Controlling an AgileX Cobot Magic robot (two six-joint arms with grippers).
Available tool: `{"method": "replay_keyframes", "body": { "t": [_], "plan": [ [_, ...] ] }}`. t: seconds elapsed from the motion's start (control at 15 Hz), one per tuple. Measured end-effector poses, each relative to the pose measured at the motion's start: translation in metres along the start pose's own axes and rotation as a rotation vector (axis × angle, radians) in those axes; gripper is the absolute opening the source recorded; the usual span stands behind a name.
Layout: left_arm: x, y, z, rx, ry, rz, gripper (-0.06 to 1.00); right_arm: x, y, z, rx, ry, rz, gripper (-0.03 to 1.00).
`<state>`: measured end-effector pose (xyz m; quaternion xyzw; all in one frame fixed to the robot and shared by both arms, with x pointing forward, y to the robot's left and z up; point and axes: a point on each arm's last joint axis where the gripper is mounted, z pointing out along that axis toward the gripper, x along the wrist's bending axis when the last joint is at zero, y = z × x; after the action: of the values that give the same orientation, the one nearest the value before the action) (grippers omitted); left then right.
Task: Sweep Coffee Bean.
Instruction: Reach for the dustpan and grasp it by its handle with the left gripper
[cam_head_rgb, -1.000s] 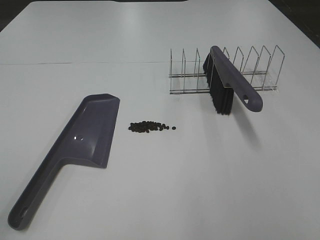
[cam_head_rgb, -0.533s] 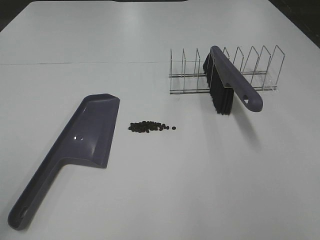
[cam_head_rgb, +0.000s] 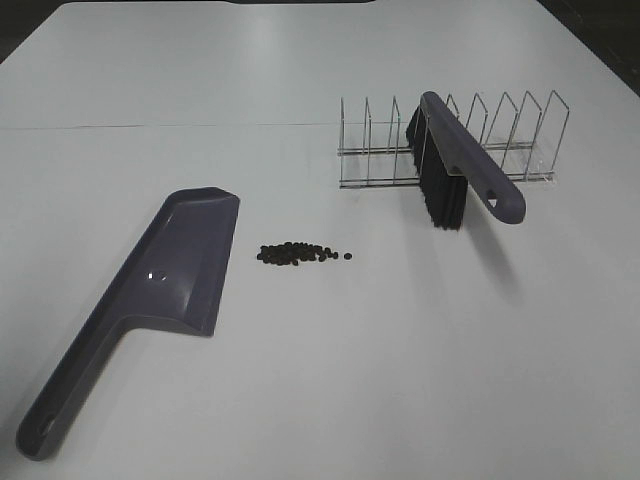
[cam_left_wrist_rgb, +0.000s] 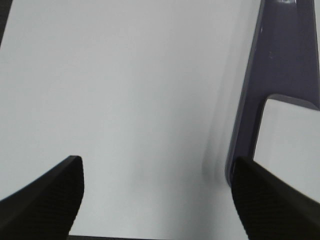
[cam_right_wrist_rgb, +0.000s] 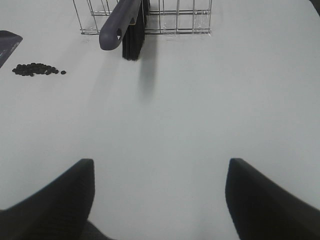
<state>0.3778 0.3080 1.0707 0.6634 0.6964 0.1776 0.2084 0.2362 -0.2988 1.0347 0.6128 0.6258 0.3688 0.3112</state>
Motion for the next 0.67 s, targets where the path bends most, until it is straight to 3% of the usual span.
{"method": "replay_keyframes", "body": {
  "t": [0.13, 0.4, 0.67],
  "plan": [
    [0.0, 0.031, 0.034, 0.114, -0.044, 0.002, 0.74, 0.0, 0.0, 0.0, 0.0, 0.0, 0.0, 0.64],
    [-0.006, 0.061, 0.068, 0.205, -0.082, 0.013, 0.74, 0.0, 0.0, 0.0, 0.0, 0.0, 0.0, 0.64],
    [-0.053, 0.075, 0.097, 0.291, -0.137, 0.104, 0.74, 0.0, 0.0, 0.0, 0.0, 0.0, 0.0, 0.64]
  ]
}}
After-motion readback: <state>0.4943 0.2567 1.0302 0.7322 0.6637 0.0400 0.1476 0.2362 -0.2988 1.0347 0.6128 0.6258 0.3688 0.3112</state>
